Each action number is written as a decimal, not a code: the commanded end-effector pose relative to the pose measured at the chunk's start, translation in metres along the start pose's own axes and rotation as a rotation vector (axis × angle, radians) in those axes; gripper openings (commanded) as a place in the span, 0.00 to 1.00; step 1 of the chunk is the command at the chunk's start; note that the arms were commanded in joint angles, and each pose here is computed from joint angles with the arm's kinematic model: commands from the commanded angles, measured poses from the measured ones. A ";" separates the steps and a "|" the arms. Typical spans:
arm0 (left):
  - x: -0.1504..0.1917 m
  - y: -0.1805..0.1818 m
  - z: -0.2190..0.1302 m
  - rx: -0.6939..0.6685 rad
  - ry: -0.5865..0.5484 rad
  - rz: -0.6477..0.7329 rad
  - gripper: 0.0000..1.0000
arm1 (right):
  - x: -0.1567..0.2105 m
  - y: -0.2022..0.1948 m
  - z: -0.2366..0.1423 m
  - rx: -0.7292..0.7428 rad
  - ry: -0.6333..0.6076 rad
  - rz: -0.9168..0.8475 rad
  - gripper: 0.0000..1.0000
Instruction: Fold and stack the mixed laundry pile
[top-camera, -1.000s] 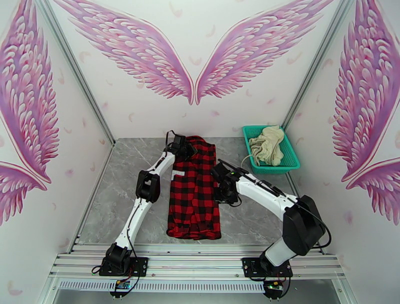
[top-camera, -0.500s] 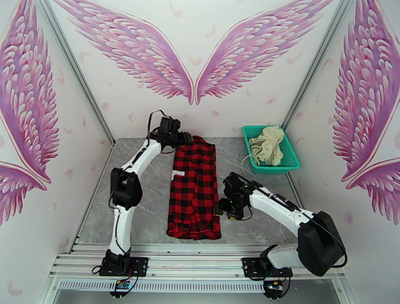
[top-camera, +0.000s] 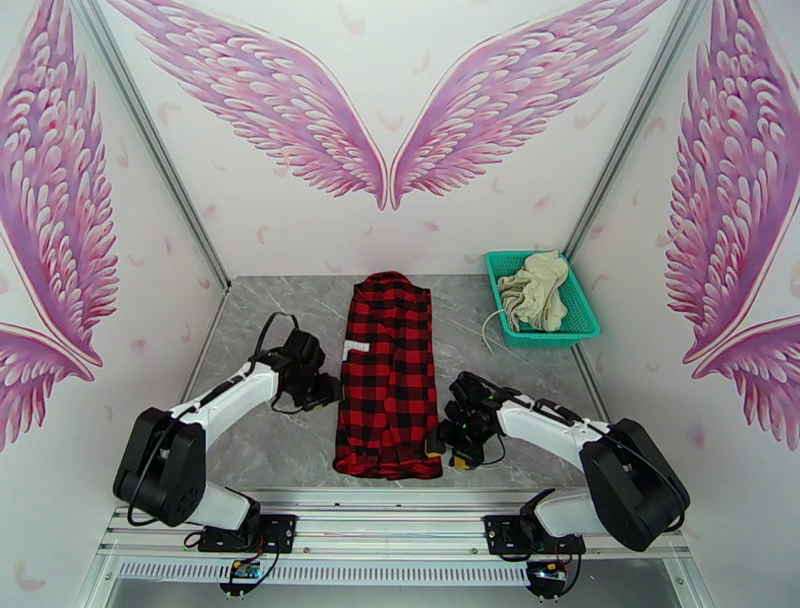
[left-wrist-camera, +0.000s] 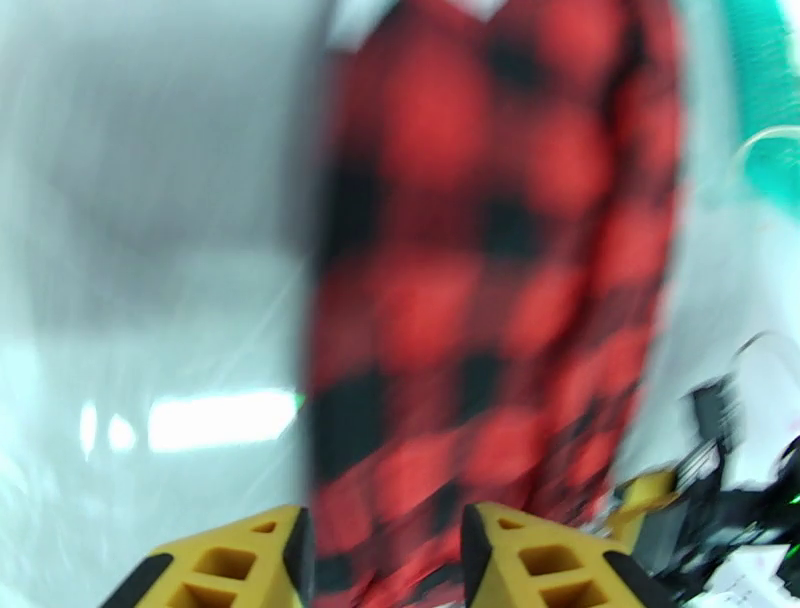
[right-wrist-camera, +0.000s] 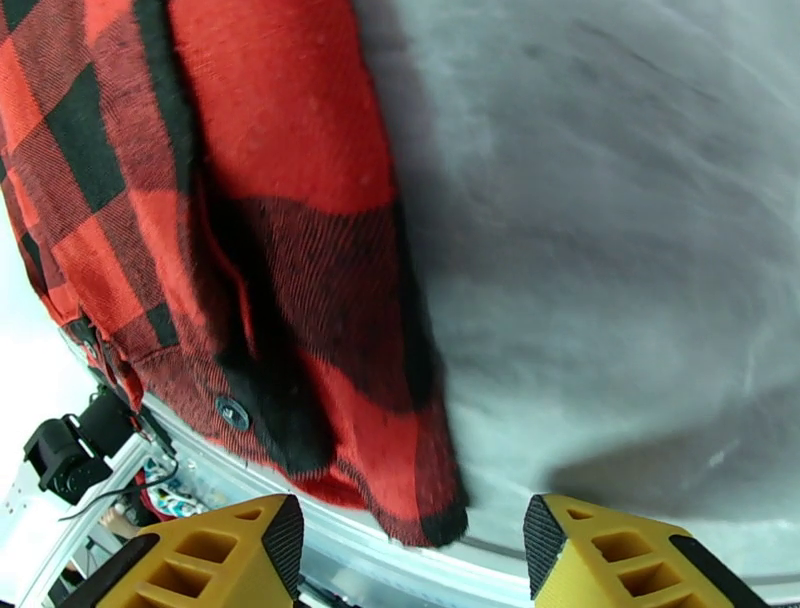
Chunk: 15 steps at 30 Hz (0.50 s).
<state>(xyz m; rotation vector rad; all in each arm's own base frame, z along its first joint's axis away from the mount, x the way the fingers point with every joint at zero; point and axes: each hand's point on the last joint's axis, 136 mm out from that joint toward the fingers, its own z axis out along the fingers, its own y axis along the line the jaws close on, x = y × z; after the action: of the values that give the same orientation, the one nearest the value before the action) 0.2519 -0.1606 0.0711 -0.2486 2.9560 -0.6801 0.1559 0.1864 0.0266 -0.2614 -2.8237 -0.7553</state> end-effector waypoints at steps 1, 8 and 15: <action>0.020 -0.003 -0.008 0.067 0.005 0.001 0.51 | -0.004 0.004 0.008 -0.036 0.011 -0.008 0.63; 0.064 0.004 0.007 0.143 0.085 -0.015 0.57 | -0.005 0.002 0.016 -0.040 0.025 -0.007 0.60; 0.093 0.007 0.032 0.150 0.169 -0.001 0.55 | -0.001 0.003 0.022 -0.048 0.040 -0.008 0.56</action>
<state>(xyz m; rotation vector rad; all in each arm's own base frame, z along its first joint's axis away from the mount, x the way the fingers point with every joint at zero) 0.1635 -0.1731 0.0354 -0.2056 3.0608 -0.8907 0.1545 0.1871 0.0229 -0.2950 -2.7823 -0.7580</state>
